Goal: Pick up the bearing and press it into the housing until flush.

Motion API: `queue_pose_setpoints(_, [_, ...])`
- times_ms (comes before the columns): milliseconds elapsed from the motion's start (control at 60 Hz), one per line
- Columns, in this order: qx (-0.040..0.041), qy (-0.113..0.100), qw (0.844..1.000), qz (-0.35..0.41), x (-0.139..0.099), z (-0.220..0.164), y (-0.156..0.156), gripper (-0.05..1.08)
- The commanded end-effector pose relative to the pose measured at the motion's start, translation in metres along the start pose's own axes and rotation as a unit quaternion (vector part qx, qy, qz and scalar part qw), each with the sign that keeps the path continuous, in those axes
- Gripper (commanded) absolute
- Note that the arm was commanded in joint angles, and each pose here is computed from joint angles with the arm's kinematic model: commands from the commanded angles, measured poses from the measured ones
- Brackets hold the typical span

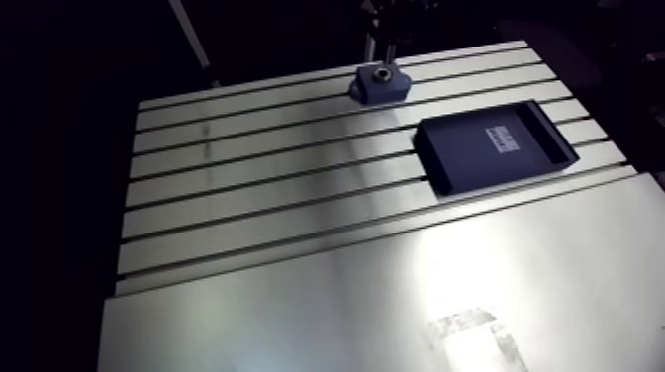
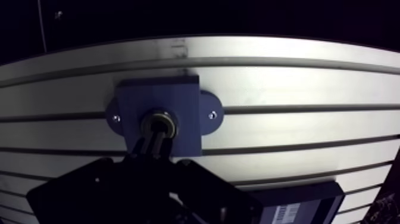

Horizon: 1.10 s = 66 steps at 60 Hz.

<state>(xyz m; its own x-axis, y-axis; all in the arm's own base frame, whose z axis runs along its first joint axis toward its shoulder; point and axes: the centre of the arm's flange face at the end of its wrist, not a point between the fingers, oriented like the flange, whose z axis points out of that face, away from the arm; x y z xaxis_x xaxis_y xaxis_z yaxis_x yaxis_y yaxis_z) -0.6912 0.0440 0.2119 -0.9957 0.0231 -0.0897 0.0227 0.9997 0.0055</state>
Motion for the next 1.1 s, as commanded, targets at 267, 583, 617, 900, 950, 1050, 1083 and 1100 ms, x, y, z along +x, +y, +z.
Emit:
queue_pose_setpoints(267, [0.0014,-0.001,1.000,-0.018,-0.004,0.011,0.000,1.08])
queue_pose_setpoints(583, [0.0025,-0.002,0.999,-0.034,-0.005,0.013,-0.001,1.08])
queue_pose_setpoints(617, [0.0025,-0.002,0.999,-0.035,-0.005,0.013,-0.001,1.08])
queue_pose_setpoints(900, [0.0035,-0.006,0.999,-0.035,-0.004,0.018,-0.001,1.08])
queue_pose_setpoints(950, [0.0033,-0.005,0.999,-0.035,-0.004,0.018,-0.001,1.08])
queue_pose_setpoints(1050, [0.0016,0.001,0.999,-0.035,-0.003,0.016,-0.002,1.08])
queue_pose_setpoints(1083, [0.0004,0.005,0.999,-0.036,-0.002,0.015,-0.001,1.08])
queue_pose_setpoints(1100, [0.0004,0.005,0.999,-0.036,-0.002,0.015,-0.001,1.08])
